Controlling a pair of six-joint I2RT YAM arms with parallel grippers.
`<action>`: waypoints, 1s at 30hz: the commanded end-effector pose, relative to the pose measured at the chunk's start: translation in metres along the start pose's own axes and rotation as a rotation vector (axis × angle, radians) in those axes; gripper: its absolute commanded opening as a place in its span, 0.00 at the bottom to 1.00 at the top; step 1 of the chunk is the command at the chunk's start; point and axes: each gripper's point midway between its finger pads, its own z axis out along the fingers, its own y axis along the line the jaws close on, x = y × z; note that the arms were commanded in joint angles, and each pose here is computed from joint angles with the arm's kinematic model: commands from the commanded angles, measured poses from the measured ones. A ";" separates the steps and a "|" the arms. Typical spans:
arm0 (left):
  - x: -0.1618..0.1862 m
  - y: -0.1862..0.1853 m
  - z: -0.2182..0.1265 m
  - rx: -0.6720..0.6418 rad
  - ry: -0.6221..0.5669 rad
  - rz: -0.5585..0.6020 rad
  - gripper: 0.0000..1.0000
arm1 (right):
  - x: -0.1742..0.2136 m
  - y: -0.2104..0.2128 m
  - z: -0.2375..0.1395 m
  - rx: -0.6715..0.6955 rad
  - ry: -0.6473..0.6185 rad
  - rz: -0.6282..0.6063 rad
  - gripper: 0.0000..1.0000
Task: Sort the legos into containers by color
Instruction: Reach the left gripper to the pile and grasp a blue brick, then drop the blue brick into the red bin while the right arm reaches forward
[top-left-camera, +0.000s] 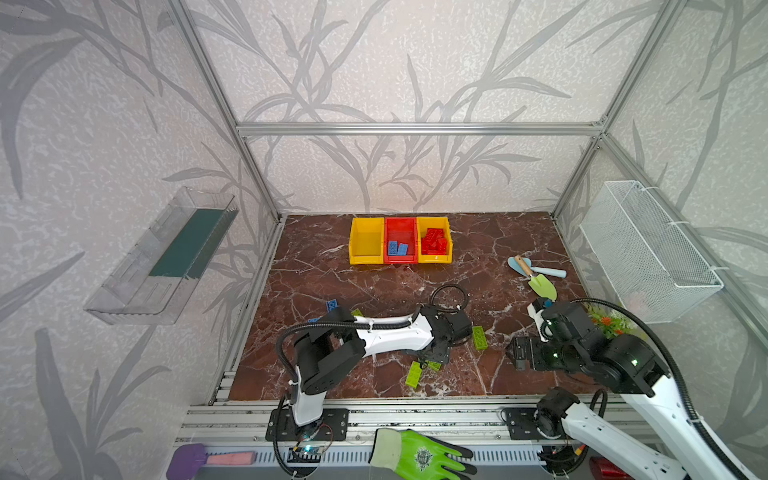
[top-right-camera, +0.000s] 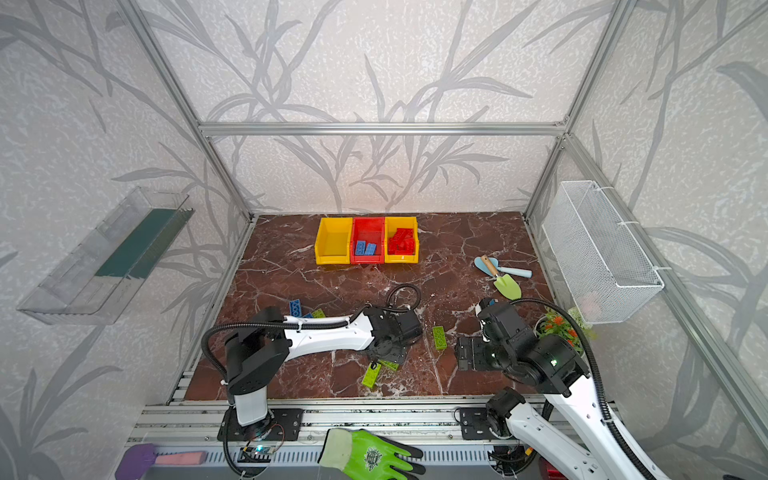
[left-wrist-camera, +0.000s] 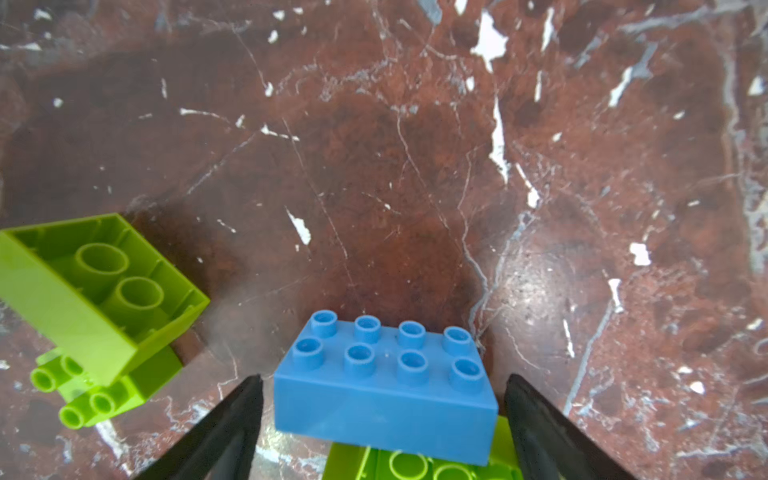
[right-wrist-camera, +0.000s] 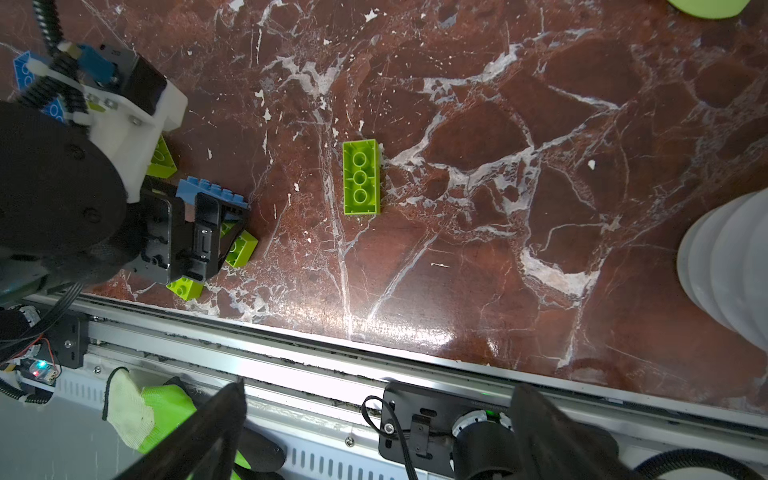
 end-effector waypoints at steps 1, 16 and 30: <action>-0.003 0.003 0.007 -0.010 -0.010 0.008 0.89 | 0.006 -0.005 -0.002 0.015 0.008 -0.001 0.99; -0.018 0.024 0.015 -0.062 0.006 -0.011 0.48 | -0.002 -0.001 0.000 0.011 -0.002 -0.003 0.99; -0.133 0.054 -0.057 -0.096 -0.150 -0.043 0.35 | -0.014 0.009 0.002 -0.030 -0.053 -0.024 0.99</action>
